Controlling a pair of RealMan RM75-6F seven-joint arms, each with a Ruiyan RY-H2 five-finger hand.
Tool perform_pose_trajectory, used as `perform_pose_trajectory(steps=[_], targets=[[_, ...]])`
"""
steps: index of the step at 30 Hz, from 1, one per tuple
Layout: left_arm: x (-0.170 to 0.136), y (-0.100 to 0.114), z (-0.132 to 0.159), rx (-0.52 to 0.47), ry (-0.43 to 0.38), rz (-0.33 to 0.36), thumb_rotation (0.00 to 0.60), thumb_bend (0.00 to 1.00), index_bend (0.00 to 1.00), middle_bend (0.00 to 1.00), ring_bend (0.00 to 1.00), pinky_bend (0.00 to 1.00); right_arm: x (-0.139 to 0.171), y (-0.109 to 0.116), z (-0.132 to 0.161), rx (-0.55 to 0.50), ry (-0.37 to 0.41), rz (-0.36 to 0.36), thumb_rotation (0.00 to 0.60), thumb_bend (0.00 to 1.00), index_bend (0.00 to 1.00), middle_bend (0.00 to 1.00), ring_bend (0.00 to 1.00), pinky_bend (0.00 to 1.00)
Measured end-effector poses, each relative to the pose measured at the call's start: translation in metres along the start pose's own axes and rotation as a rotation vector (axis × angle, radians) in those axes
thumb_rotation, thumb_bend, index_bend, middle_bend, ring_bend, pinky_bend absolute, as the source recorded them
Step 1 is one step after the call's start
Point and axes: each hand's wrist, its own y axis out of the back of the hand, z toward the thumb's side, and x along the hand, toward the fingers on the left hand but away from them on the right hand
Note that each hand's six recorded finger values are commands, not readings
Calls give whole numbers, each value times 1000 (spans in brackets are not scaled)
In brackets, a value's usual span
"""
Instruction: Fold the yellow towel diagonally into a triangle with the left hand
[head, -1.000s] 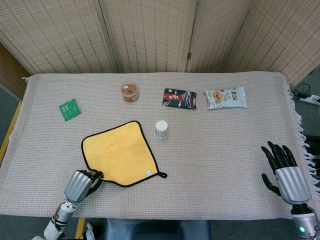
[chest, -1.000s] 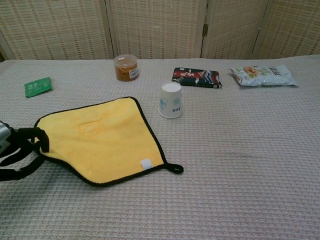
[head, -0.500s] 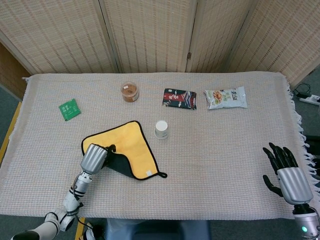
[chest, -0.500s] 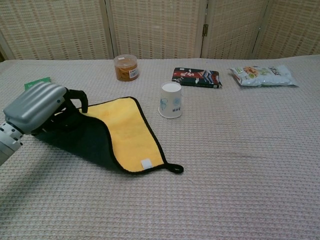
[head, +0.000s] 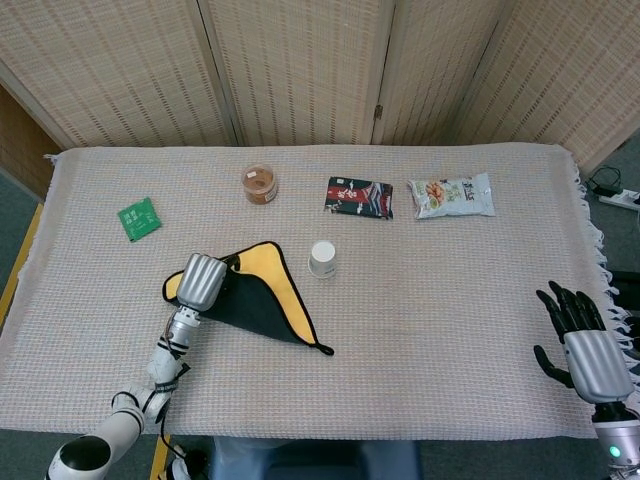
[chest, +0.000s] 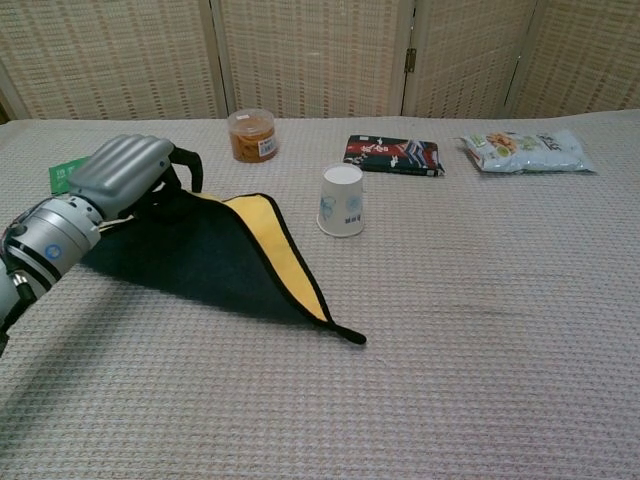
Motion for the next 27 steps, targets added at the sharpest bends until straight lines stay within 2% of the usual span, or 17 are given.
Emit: perform_pose_trajectory(steps=[9,17,27], targets=[[25,-10,18,-8,-16,-48,600,630,590,1000,1000,1000,-3,-1,-3,-4,-11,7,600,447,0,0,0,0],[51,-9,17,-16,33,-77,600,630,581,1000,1000,1000,-4,1,-9,-9,-33,3,600,447,0,0,0,0],[58,-18,12,-16,74,-135,600,630,575,1000,1000,1000,-5,3,-16,-12,-51,-1,600,447,0,0,0,0]])
